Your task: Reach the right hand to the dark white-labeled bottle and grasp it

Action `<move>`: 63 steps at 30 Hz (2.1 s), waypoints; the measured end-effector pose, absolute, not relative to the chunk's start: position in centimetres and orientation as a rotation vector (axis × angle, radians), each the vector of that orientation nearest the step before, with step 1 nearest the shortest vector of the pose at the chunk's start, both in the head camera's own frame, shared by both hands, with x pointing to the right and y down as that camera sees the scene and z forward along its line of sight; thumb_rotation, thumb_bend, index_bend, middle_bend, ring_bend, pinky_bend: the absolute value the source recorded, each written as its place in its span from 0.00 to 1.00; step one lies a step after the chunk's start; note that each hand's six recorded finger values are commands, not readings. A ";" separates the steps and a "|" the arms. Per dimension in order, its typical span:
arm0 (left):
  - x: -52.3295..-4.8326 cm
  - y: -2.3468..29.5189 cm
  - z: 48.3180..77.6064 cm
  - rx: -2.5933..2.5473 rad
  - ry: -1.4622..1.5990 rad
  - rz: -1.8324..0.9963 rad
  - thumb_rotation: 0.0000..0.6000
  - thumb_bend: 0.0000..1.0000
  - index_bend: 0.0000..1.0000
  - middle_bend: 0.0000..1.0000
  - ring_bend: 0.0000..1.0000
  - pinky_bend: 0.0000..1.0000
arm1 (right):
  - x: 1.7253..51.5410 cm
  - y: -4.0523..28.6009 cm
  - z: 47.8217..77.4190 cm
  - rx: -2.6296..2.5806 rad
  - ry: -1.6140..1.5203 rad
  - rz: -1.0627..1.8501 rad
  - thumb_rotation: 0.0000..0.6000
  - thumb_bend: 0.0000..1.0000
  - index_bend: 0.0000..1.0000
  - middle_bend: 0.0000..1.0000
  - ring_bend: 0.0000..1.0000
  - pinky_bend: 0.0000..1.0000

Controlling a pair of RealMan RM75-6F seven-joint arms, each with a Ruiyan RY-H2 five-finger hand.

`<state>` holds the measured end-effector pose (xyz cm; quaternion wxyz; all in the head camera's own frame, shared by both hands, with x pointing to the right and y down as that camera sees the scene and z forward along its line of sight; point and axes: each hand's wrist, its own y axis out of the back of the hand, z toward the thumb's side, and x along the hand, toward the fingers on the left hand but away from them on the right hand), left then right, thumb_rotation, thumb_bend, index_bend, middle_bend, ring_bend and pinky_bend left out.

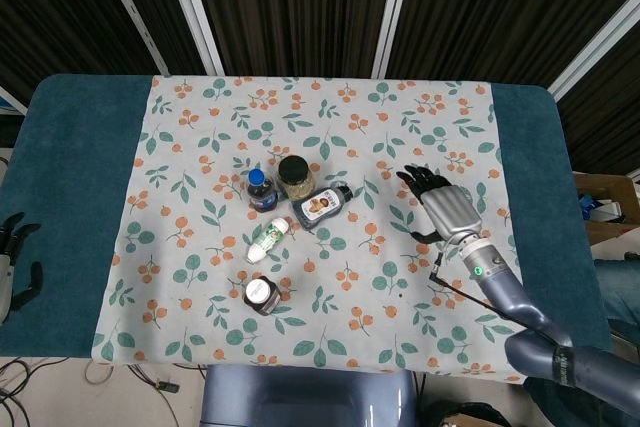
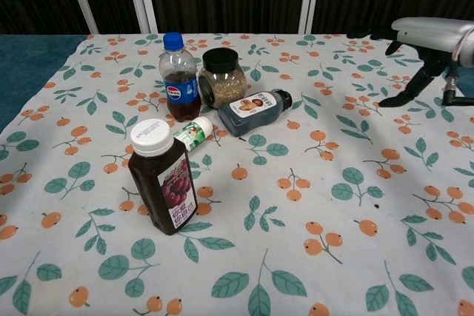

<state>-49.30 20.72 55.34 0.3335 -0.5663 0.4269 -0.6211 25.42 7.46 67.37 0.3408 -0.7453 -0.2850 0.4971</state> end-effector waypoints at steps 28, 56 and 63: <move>-49.7 20.2 55.9 -1.487 1.134 -1.650 1.00 0.53 0.19 0.07 0.10 0.02 | 12.7 5.6 73.2 -1.994 -0.538 1.285 1.00 0.25 0.02 0.09 0.02 0.18; -50.4 20.3 56.0 -1.475 1.167 -1.709 1.00 0.53 0.19 0.07 0.10 0.02 | 7.4 6.7 75.8 -2.005 -0.409 1.282 1.00 0.33 0.33 0.41 0.33 0.18; -50.4 20.3 56.0 -1.475 1.171 -1.720 1.00 0.53 0.20 0.07 0.10 0.02 | 7.9 6.4 75.2 -1.996 -0.448 1.275 1.00 0.41 0.50 0.52 0.44 0.22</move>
